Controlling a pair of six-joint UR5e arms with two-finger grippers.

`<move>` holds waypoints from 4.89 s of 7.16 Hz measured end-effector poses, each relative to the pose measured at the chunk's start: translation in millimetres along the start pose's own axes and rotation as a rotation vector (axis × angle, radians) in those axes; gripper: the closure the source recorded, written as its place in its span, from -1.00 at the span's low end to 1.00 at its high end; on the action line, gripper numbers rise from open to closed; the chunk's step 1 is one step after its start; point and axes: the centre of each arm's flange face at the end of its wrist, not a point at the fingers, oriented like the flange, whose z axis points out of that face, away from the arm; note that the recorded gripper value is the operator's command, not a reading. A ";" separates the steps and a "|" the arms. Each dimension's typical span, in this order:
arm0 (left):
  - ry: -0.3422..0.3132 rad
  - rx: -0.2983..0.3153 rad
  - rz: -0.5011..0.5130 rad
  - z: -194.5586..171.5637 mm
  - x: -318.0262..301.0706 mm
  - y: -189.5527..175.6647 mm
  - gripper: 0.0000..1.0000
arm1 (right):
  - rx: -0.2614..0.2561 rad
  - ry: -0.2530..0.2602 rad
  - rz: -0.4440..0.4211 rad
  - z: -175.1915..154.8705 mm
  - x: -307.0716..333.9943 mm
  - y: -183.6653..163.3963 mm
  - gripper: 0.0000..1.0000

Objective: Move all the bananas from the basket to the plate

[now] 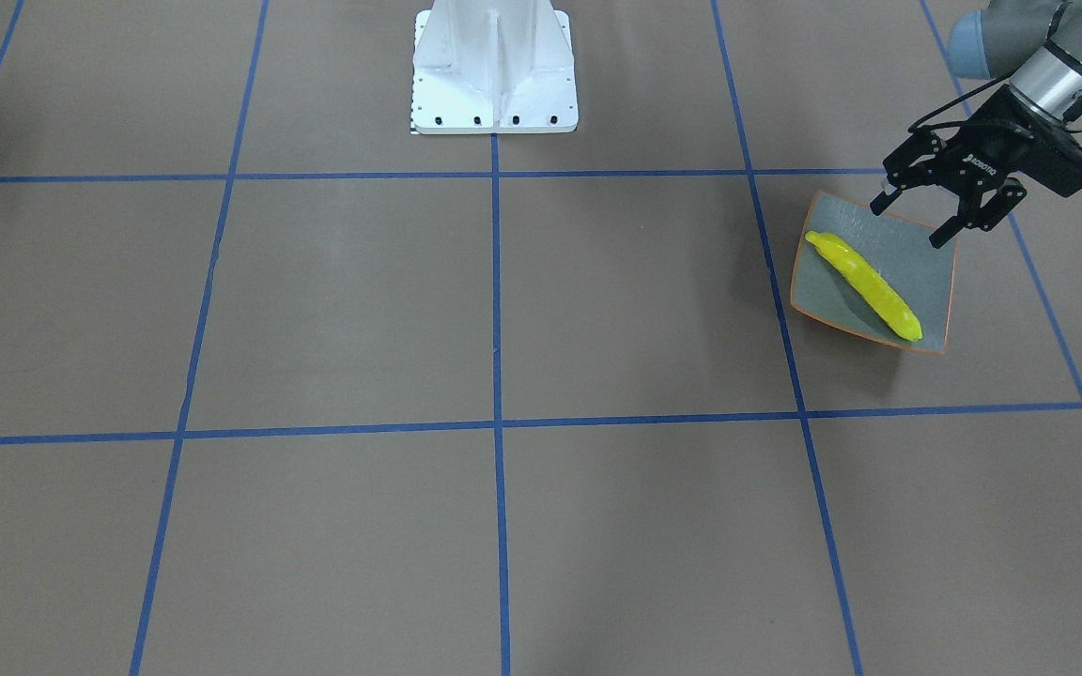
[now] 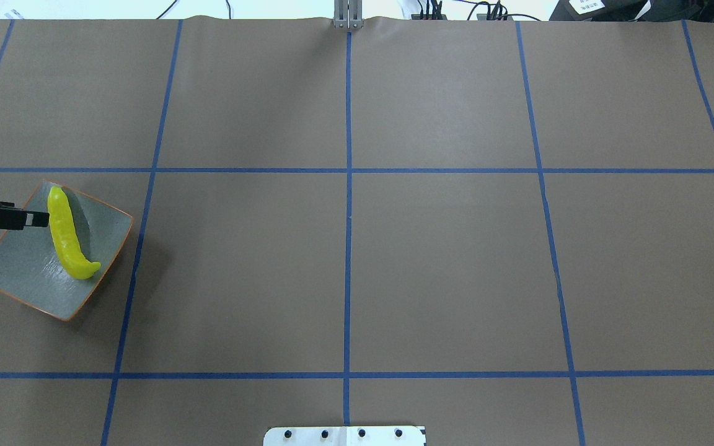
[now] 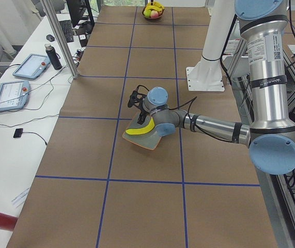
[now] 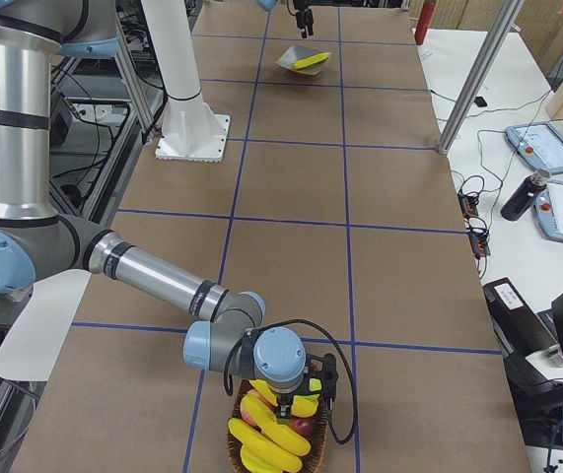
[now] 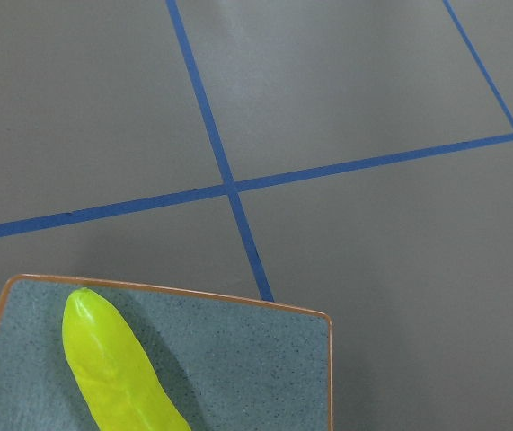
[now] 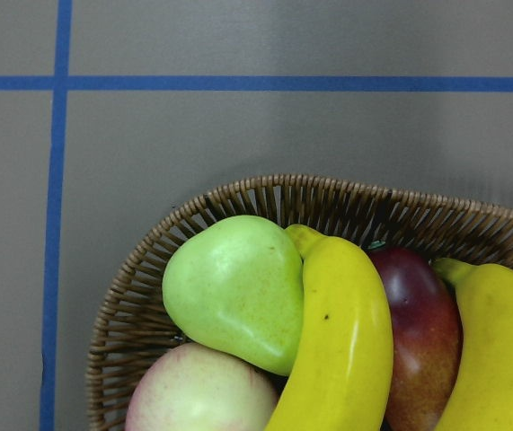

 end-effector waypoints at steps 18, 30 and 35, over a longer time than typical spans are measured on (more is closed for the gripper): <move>0.009 0.000 0.007 -2.9 -6.8 12.4 -1.00 | 0.050 0.098 -0.047 29.6 -23.1 -6.6 1.00; 0.367 0.034 -0.166 43.8 199.6 -99.0 -1.00 | 0.306 -0.314 0.246 -115.3 -501.4 -105.1 1.00; 0.471 -0.025 -0.261 58.0 267.7 -107.3 -1.00 | 0.339 -0.462 0.182 -97.3 -815.4 -41.6 1.00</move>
